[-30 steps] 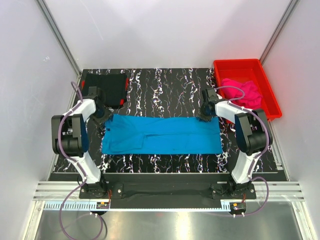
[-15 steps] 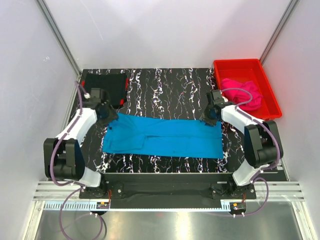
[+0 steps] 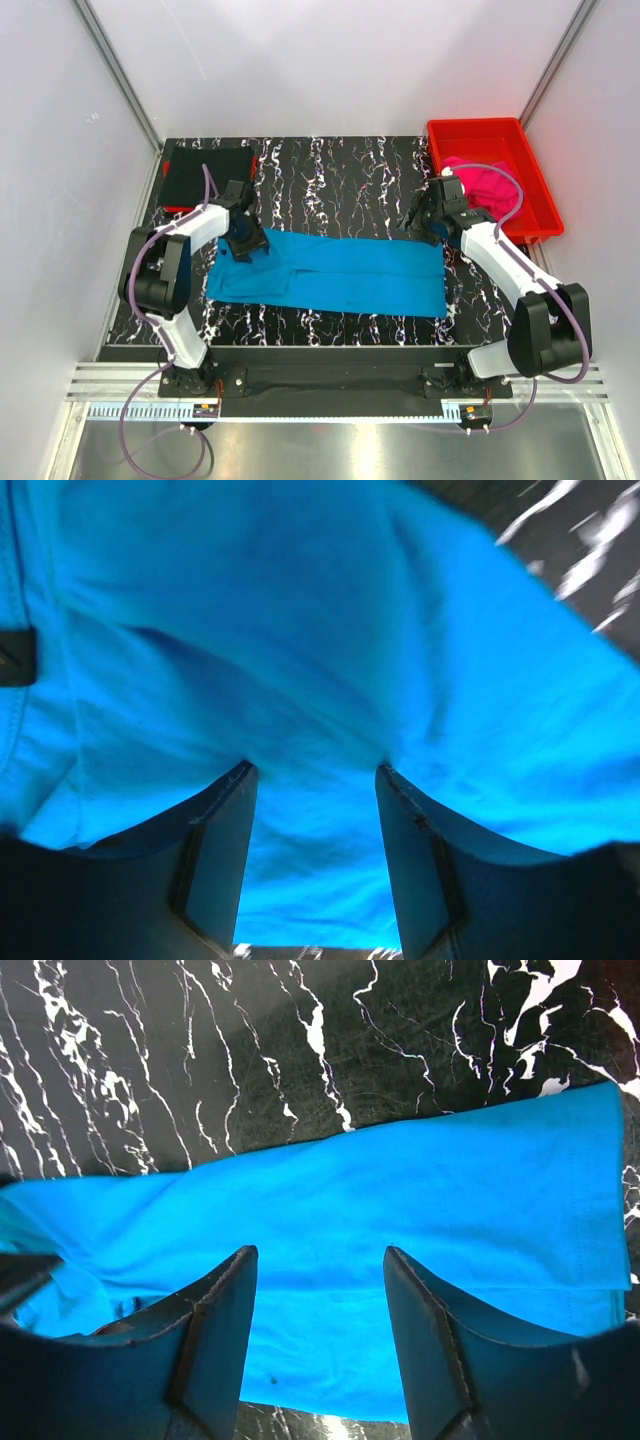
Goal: Fold and stack the t-shirts
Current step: Fold the tshirt
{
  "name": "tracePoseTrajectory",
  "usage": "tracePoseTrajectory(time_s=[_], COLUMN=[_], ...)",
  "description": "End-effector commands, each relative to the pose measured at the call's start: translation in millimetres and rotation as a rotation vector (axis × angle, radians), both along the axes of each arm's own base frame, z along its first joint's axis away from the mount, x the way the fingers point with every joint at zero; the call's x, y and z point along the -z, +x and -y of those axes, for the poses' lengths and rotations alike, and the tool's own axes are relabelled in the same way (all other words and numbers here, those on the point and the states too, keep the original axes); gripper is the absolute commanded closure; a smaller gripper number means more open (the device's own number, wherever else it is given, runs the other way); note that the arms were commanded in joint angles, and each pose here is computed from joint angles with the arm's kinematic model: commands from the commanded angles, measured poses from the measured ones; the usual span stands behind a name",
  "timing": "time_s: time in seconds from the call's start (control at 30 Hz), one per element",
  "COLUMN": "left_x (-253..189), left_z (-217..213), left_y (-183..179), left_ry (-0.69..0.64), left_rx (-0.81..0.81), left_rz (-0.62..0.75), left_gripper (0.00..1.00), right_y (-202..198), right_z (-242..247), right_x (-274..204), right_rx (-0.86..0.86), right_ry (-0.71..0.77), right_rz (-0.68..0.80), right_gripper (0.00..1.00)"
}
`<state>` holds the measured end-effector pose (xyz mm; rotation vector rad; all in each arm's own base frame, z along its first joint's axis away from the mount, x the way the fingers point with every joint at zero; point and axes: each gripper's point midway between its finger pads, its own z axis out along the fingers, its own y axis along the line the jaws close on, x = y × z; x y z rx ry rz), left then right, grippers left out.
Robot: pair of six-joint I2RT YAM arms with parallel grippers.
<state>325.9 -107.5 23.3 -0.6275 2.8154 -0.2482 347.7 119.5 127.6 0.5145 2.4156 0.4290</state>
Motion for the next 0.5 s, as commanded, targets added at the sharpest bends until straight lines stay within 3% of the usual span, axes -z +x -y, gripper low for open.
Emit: tracePoseTrajectory(time_s=[0.0, 0.1, 0.33, 0.47], left_x=[-4, -2, -1, -11], left_z=[10, 12, 24, 44], left_y=[22, 22, 22, 35], left_ry=[0.024, 0.049, 0.034, -0.008], left_rx=[-0.012, -0.015, 0.017, 0.084], left_rz=[0.03, 0.03, 0.051, 0.117], left_gripper=[0.44, 0.44, 0.43, 0.43], right_y=[6, 11, 0, -14], right_z=[2, 7, 22, 38], right_x=[-7, 17, 85, 96], right_rx=[-0.034, -0.022, 0.102, 0.153], right_ry=[-0.031, -0.07, -0.124, -0.18], right_rz=[0.034, 0.006, -0.163, -0.204], right_gripper=[0.39, 0.4, 0.53, 0.55])
